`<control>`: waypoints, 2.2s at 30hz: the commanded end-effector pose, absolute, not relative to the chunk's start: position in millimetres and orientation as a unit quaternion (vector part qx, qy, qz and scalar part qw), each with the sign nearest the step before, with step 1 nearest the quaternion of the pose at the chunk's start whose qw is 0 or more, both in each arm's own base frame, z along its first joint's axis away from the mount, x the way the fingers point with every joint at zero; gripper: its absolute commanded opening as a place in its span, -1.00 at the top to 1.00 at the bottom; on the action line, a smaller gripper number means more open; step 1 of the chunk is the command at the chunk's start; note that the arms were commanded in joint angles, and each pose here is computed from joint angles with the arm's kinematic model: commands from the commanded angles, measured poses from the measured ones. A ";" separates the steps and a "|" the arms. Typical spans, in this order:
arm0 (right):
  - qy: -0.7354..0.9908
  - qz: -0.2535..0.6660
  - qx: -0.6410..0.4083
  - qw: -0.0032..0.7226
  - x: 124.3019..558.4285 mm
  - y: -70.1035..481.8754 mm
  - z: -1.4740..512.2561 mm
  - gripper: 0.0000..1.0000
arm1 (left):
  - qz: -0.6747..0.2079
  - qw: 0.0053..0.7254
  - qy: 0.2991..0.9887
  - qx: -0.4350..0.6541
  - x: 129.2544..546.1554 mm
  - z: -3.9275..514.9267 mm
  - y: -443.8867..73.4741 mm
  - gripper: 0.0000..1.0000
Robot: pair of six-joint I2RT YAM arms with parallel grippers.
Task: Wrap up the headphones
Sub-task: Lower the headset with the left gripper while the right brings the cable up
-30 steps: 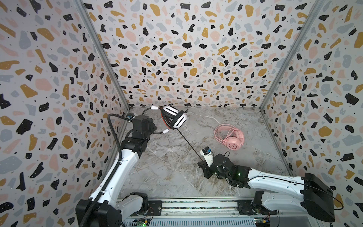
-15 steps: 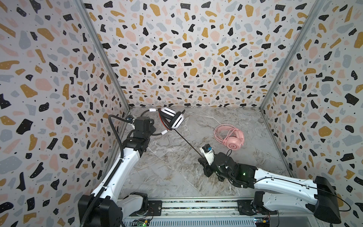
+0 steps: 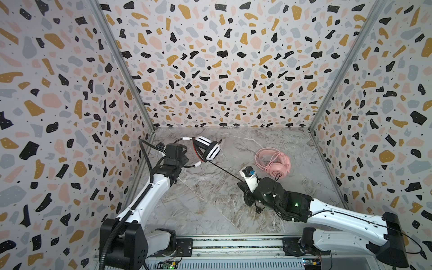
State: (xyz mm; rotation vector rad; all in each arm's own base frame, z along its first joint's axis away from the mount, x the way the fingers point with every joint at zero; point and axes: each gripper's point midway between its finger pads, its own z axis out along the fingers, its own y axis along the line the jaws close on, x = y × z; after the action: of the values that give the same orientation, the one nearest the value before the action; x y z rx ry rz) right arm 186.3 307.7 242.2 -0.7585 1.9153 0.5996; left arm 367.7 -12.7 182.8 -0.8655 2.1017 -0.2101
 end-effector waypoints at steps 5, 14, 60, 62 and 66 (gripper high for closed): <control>0.756 0.243 -0.310 0.522 190.6 306.1 293.0 0.91 | -0.123 0.453 0.817 -0.334 384.6 194.2 -17.1 1.00; 0.737 0.254 -0.335 0.530 190.8 324.0 318.3 0.90 | -0.133 0.425 0.841 -0.307 382.0 174.9 -30.5 1.00; 0.750 0.099 -0.324 0.568 318.9 284.1 353.9 0.86 | -0.274 0.301 0.882 0.236 264.9 180.2 -229.9 1.00; 0.762 0.106 -0.317 0.554 324.5 276.8 337.5 0.86 | -0.292 0.313 0.872 0.236 262.0 191.5 -232.6 1.00; 0.777 0.128 -0.307 0.535 327.8 268.5 315.0 0.86 | -0.332 0.343 0.848 0.230 257.3 218.6 -238.4 1.00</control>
State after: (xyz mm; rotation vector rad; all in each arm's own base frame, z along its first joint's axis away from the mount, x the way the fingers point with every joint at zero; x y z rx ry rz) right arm 313.0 279.7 279.2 -0.8906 1.9310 0.2509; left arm 275.0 -222.0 187.7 0.5145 2.3146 -0.7072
